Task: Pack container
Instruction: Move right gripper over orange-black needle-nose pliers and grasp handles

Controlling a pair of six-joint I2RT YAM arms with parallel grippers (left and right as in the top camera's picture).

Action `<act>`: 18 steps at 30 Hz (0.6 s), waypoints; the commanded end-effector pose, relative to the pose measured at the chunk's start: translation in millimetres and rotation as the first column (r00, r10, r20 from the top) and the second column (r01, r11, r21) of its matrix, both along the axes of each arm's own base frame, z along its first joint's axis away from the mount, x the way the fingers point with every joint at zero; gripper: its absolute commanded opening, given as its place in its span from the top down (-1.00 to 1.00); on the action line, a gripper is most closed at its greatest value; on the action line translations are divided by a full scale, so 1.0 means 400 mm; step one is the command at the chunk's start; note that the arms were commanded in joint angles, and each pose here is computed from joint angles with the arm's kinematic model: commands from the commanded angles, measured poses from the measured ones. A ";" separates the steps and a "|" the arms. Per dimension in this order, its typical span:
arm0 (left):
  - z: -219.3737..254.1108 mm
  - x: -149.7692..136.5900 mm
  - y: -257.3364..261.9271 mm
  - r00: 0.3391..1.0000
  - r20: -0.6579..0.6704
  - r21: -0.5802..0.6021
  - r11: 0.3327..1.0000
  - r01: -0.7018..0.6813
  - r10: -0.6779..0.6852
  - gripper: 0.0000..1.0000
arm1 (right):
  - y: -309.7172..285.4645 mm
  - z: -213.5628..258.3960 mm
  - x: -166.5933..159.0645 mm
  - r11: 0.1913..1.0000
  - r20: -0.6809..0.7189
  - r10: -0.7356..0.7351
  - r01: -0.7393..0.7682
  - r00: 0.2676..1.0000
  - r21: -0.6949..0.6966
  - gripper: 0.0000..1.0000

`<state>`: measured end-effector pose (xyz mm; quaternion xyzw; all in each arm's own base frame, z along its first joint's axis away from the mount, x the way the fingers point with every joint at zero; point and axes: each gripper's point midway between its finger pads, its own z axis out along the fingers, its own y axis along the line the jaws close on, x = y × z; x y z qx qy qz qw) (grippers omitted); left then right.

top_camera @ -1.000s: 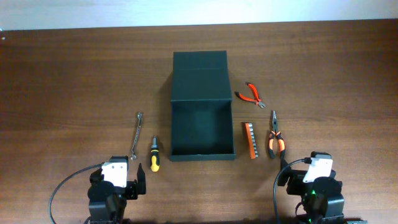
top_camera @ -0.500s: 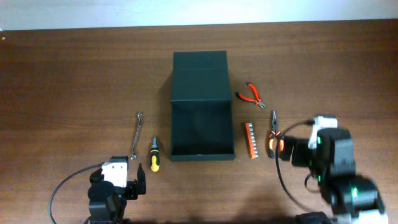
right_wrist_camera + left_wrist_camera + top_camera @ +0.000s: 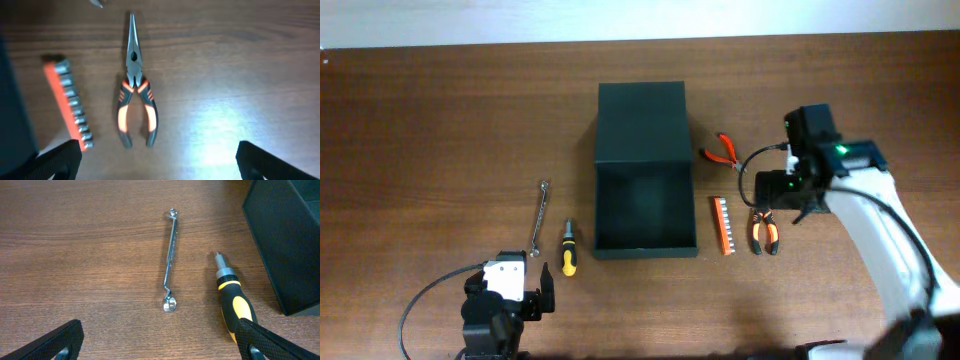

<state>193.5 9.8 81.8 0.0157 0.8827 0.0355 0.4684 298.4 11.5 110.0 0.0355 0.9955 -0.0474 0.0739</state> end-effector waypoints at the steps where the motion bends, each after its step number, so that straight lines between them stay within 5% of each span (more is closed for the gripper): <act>1: -0.001 0.001 0.002 1.000 0.006 -0.011 1.000 -0.012 0.012 -0.98 | -0.006 -0.040 0.000 1.000 -0.077 0.022 -0.023 0.997 -0.012 -0.97; 11: -0.001 0.001 0.002 1.000 0.005 -0.011 1.000 -0.012 0.012 -0.98 | -0.036 -0.116 -0.034 0.998 -0.167 0.065 -0.066 0.984 -0.005 -0.98; 18: -0.001 0.001 0.002 1.000 0.005 -0.011 1.000 -0.012 0.012 -0.99 | -0.046 -0.174 -0.058 0.991 -0.169 0.075 -0.054 0.983 0.122 -0.98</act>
